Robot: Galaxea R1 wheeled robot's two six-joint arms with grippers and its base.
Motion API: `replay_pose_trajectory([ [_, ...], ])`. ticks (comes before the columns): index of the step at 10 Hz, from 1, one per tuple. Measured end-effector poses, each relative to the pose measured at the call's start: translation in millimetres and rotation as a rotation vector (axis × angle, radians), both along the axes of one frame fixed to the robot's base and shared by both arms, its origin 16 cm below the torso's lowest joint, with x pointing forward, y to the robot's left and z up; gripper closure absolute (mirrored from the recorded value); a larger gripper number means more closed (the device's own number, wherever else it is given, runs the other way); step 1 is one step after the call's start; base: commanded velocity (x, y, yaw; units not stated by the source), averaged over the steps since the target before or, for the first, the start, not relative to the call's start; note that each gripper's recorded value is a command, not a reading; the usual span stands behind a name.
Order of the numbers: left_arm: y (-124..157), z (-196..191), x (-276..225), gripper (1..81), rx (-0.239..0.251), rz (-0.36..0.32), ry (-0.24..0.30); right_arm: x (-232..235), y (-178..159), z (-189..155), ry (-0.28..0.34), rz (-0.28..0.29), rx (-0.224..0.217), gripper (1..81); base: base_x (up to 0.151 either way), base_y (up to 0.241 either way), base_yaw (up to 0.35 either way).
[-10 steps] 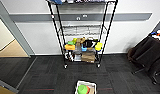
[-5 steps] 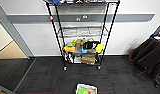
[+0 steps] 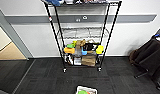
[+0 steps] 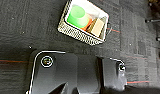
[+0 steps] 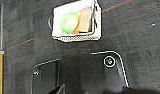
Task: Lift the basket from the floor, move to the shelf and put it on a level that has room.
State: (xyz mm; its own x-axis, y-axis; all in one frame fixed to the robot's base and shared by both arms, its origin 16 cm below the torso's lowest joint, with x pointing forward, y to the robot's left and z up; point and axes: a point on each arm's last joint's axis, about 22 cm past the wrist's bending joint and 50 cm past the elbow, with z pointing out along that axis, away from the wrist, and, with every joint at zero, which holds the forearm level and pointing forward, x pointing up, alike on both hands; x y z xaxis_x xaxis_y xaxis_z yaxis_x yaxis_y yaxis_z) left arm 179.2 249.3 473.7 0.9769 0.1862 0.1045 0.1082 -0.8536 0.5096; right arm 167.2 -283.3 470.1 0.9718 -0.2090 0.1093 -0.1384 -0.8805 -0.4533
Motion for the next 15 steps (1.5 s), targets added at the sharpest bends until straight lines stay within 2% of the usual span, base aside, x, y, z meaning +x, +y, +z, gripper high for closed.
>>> replay_pose_trajectory([
  [2, 2.6, -0.8, -0.7, 1.0, 0.005, 0.0, 0.001, -6.0, -3.7, -3.5, 0.012, -0.004, -0.011, 1.0, 0.067, 0.0, 0.0],
  [5, 2.8, -1.3, 2.4, 1.0, 0.006, 0.0, -0.001, -3.0, -7.6, -4.7, 0.013, -0.009, -0.018, 1.0, 0.0, 0.0, 0.0],
  [9, 3.9, -2.7, -11.1, 1.0, 0.009, -0.001, 0.018, -23.0, -14.0, -11.5, 0.038, -0.01, -0.041, 1.0, 0.0, 0.0, 0.0],
  [12, 12.0, -6.0, -21.1, 1.0, 0.03, 0.009, 0.038, -20.4, 12.1, -11.4, 0.033, -0.004, -0.01, 1.0, 0.0, 0.0, 0.0],
  [15, 12.8, -0.8, 12.6, 1.0, 0.029, 0.035, 0.007, -6.8, 16.7, -8.2, 0.014, -0.003, -0.005, 1.0, 0.0, 0.0, 0.0],
])
